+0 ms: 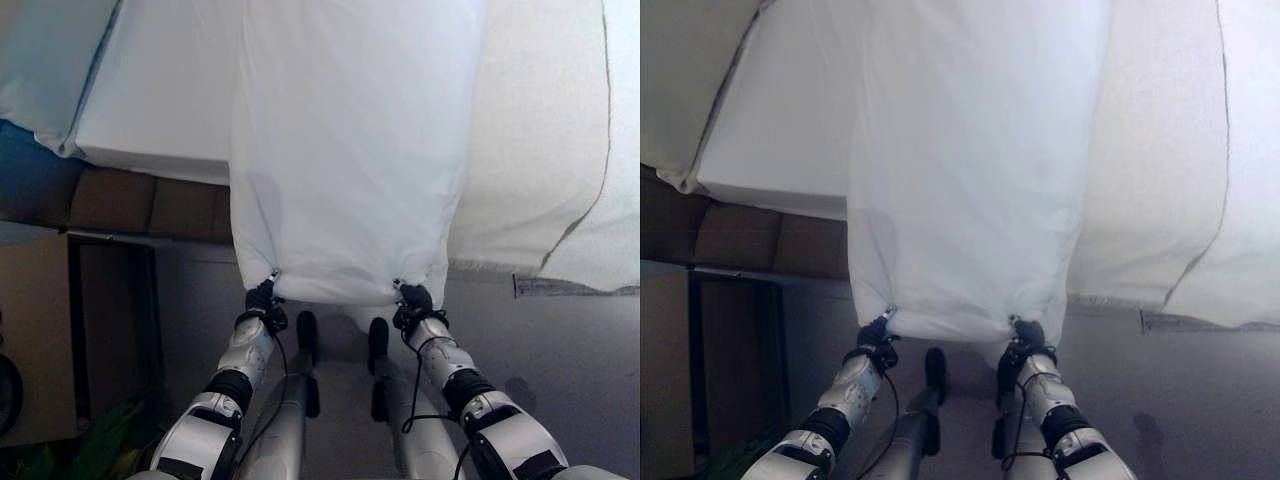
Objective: Make the bed
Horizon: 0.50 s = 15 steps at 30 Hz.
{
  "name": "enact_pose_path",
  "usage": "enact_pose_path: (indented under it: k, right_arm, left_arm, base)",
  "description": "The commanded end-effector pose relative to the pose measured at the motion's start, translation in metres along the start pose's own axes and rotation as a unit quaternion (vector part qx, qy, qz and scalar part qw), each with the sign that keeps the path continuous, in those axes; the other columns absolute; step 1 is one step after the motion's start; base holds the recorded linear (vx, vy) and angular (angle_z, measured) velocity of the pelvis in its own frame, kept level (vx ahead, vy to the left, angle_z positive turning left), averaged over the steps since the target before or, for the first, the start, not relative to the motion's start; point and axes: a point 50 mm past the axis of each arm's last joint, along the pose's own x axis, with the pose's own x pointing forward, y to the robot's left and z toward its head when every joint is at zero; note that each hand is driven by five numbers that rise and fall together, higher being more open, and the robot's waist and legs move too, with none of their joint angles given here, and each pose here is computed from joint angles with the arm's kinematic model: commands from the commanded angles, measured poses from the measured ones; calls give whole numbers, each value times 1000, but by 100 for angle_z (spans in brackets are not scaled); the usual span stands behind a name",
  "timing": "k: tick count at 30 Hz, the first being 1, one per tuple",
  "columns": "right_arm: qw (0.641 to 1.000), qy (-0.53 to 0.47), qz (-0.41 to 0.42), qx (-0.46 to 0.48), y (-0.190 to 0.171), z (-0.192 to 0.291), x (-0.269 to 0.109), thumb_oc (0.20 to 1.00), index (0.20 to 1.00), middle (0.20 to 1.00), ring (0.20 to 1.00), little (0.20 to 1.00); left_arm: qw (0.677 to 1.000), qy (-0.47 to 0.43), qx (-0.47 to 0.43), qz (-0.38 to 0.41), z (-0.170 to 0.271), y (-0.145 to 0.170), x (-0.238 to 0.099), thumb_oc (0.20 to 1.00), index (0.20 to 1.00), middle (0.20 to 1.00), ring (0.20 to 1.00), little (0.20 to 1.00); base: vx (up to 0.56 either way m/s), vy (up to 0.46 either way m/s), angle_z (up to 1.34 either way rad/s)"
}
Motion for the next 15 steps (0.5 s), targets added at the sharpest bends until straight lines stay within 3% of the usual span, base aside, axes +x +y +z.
enact_pose_path:
  k: [1, 2, 3, 4, 9, 15]
  right_arm:
    - [989, -29, -141, -22, -78, 11, -5, 200, 200, 200, 200, 200]
    - [989, -29, -141, -21, -78, 11, -4, 200, 200, 200, 200, 200]
    - [989, -23, -146, -23, -80, 8, -5, 1000, 1000, 1000, 1000, 1000]
    - [988, -16, -151, -23, -81, 6, -5, 1000, 1000, 1000, 1000, 1000]
    - [986, 22, -161, -43, -87, -12, -8, 1000, 1000, 1000, 1000, 1000]
    - [974, 96, -185, -93, -117, -50, -28, 1000, 1000, 1000, 1000, 1000]
  left_arm:
    - [982, -7, 26, 187, 8, 101, -10, 200, 200, 200, 200, 200]
    - [982, -7, 26, 186, 8, 101, -10, 200, 200, 200, 200, 200]
    - [981, -3, 28, 190, 7, 102, -10, 492, 492, 492, 492, 492]
    - [980, 3, 34, 196, 5, 102, -10, 1000, 1000, 1000, 1000, 1000]
    - [977, 20, 58, 203, -3, 103, -12, 1000, 1000, 1000, 1000, 1000]
    - [969, 104, 69, 214, -50, 118, -34, 1000, 1000, 1000, 1000, 1000]
  base:
    - [0, 0, 0]
    - [30, -21, 2]
    - [0, 0, 0]
    - [44, -22, 1]
    - [14, -10, 0]
    - [39, -28, 1]
